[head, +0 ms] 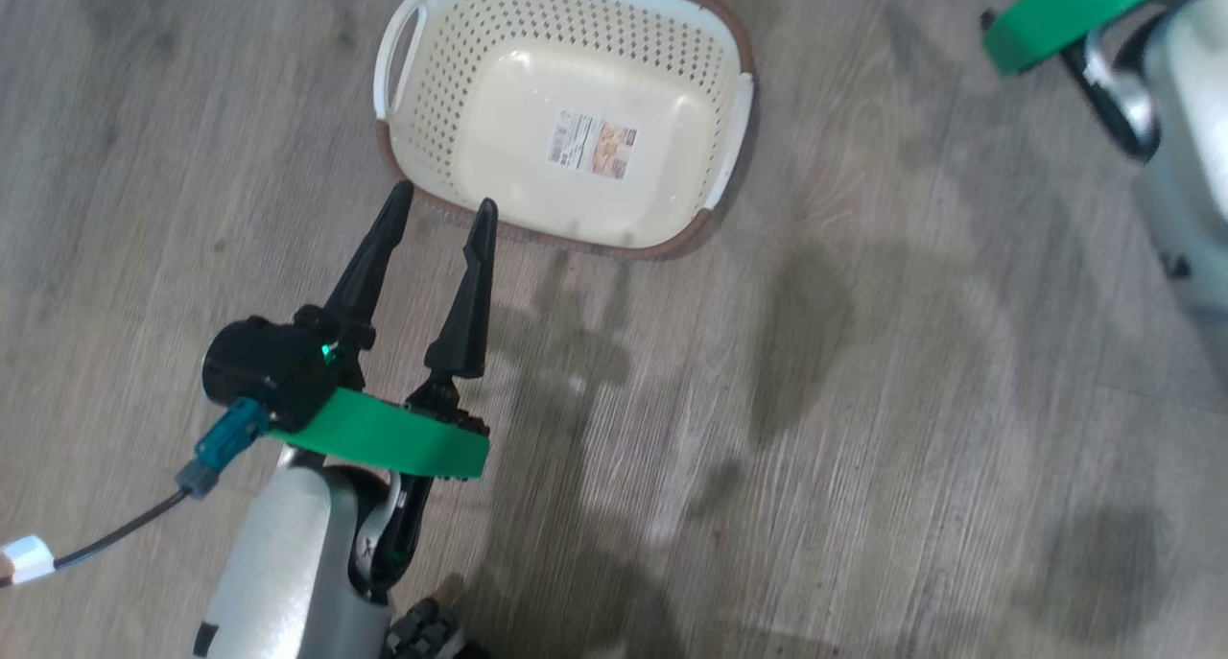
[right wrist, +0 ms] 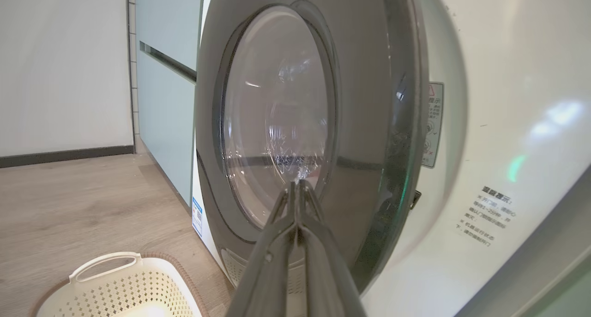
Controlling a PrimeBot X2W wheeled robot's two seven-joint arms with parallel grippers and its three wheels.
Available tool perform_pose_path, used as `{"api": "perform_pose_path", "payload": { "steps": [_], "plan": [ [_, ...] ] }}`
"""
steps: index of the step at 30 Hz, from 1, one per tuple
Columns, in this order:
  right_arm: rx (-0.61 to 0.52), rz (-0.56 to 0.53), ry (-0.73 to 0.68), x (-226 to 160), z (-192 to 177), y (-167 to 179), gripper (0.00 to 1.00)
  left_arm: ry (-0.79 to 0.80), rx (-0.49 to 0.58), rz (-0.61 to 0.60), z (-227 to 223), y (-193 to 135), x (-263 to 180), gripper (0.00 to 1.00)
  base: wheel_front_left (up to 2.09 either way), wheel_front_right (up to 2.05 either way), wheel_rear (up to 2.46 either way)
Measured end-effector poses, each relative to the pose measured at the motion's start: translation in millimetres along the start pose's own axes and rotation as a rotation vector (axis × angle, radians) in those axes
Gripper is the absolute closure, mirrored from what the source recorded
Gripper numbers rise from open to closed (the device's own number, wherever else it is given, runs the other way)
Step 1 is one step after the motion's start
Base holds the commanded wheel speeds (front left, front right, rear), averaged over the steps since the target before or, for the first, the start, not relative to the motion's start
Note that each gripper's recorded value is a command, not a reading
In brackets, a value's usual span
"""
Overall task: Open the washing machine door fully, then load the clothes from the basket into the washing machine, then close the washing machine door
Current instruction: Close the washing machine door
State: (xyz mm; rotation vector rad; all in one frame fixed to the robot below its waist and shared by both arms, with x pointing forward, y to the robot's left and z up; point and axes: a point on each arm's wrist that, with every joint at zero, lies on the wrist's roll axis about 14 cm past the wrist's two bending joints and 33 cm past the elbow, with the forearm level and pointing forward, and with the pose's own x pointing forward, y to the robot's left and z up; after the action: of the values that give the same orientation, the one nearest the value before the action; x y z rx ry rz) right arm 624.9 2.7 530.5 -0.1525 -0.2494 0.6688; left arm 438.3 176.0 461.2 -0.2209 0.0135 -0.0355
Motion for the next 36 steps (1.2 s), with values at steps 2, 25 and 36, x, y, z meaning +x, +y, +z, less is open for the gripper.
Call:
{"api": "perform_pose_path", "payload": {
  "steps": [2, 25, 36],
  "plan": [
    [-0.011, 0.0, 0.021, 8, -9, -5, 1.0, 0.011, -0.002, 0.007, -4, 2, 0, 0.0, 0.0, 0.0, 0.0],
    [-0.095, -0.144, 0.15, 71, -40, -80, 1.0, 0.03, -0.021, 0.083, -11, 23, 5, 0.0, 0.0, 0.0, 0.0],
    [-0.069, -0.184, 0.14, 73, -32, -84, 1.0, 0.022, -0.022, 0.078, -8, 21, 5, 0.0, 0.0, 0.0, 0.0]
  ]
}}
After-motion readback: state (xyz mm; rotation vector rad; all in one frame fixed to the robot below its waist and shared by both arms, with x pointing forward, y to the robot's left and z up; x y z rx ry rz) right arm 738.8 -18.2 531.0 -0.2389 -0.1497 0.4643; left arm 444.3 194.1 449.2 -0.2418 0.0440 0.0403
